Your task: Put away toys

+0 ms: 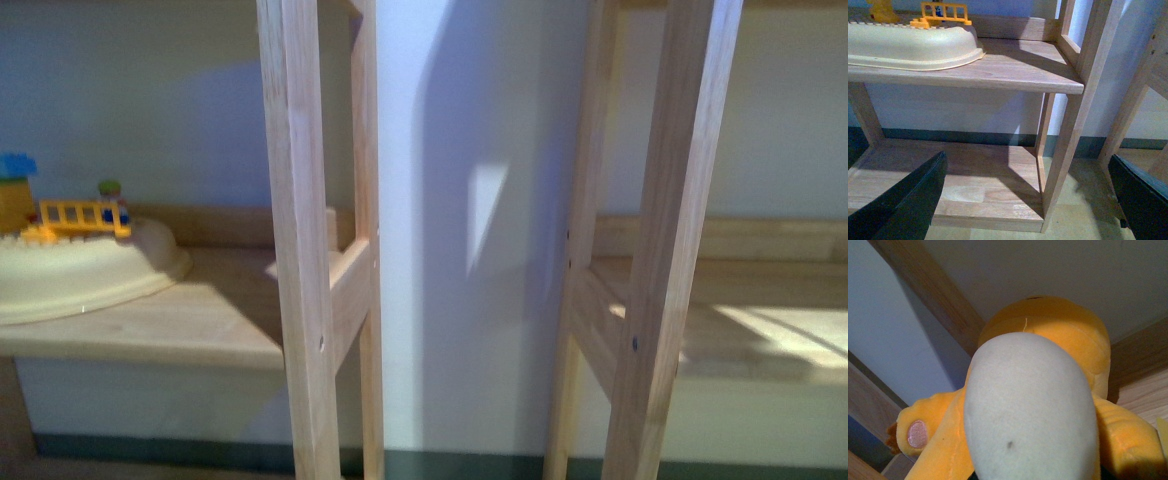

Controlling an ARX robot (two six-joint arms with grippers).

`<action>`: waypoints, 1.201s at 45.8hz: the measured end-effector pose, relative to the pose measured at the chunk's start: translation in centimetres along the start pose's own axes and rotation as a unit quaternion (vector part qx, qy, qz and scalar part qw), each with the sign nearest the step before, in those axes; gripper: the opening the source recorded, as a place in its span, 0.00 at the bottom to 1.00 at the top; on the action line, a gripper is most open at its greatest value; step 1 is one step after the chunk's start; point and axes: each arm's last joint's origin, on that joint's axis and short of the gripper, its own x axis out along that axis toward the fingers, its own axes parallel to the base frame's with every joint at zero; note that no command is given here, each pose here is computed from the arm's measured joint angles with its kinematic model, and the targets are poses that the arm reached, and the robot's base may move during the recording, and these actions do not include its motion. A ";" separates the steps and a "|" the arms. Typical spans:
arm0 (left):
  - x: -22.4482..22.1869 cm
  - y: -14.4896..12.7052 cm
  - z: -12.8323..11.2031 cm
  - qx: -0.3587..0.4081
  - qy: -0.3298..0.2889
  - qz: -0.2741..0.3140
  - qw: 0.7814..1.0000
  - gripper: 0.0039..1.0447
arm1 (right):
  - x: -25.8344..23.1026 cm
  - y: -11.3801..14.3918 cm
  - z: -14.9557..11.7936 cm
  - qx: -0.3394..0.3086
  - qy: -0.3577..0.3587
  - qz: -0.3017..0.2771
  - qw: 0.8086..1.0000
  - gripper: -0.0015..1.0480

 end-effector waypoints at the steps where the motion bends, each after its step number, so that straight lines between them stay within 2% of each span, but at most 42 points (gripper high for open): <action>1: 0.0 0.0 0.0 0.000 0.000 0.000 1.000 0.94 | 0.1 0.1 -0.1 -0.002 0.000 0.000 1.000 0.09; 8: 0.0 0.0 0.0 0.000 0.000 0.000 1.000 0.94 | 0.5 0.2 0.0 -0.011 0.001 0.003 1.000 0.09; 27: 0.0 0.0 0.0 0.000 0.000 0.000 1.000 0.94 | 2.4 -1.5 0.4 -0.014 0.015 0.014 1.000 0.09; 55: 0.0 0.0 0.0 0.000 0.000 0.000 1.000 0.94 | 3.5 -1.2 -0.5 -0.012 0.024 0.032 0.999 0.09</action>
